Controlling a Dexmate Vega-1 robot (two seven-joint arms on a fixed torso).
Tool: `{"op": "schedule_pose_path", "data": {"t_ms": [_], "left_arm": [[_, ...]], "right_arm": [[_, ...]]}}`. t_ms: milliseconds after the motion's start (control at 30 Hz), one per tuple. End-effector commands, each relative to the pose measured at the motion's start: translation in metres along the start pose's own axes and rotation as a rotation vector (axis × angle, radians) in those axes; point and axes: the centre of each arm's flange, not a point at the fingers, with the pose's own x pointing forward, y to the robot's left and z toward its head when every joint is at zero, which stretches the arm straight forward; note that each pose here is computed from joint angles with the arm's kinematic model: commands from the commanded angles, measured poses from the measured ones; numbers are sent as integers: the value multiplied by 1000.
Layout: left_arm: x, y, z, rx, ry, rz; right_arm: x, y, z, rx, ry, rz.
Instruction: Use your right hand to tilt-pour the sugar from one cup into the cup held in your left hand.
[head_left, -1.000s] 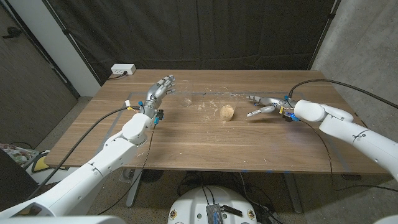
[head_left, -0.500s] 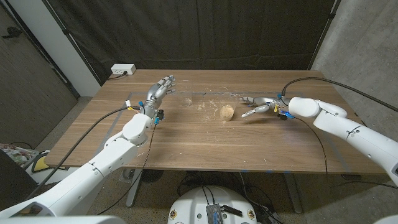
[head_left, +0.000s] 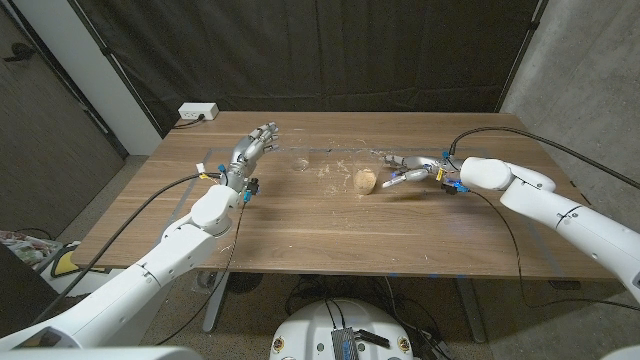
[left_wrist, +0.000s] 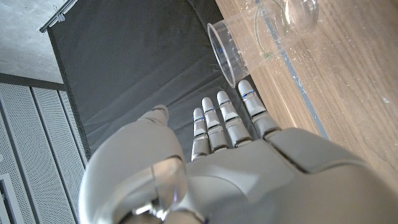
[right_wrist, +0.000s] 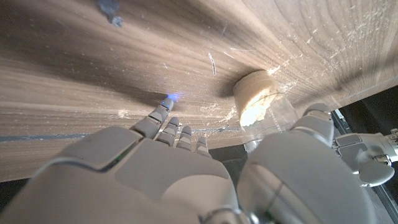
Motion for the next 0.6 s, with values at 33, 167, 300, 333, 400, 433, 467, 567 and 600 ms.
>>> {"op": "schedule_pose_path", "data": {"t_ms": [33, 167, 300, 333, 400, 433, 467, 567, 600], "left_arm": [[-10, 15, -7, -6, -1, 6], [-12, 19, -9, -9, 3, 9], [-14, 23, -10, -8, 8, 10], [-14, 24, -10, -7, 8, 9], [-14, 25, -10, -5, 9, 7], [-14, 25, -10, -5, 9, 6], [-14, 26, -11, -6, 8, 5], [-15, 27, -11, -5, 9, 4], [-15, 28, -11, -6, 8, 4]], "right_arm": [[12, 12, 13, 72, -43, -64], [16, 16, 16, 82, -58, -78], [21, 19, 20, 89, -61, -72], [21, 20, 21, 94, -62, -71], [23, 21, 22, 94, -63, -67], [23, 21, 23, 96, -66, -65], [23, 22, 24, 95, -67, -63], [23, 24, 26, 98, -71, -52], [22, 24, 26, 98, -70, -49]]}}
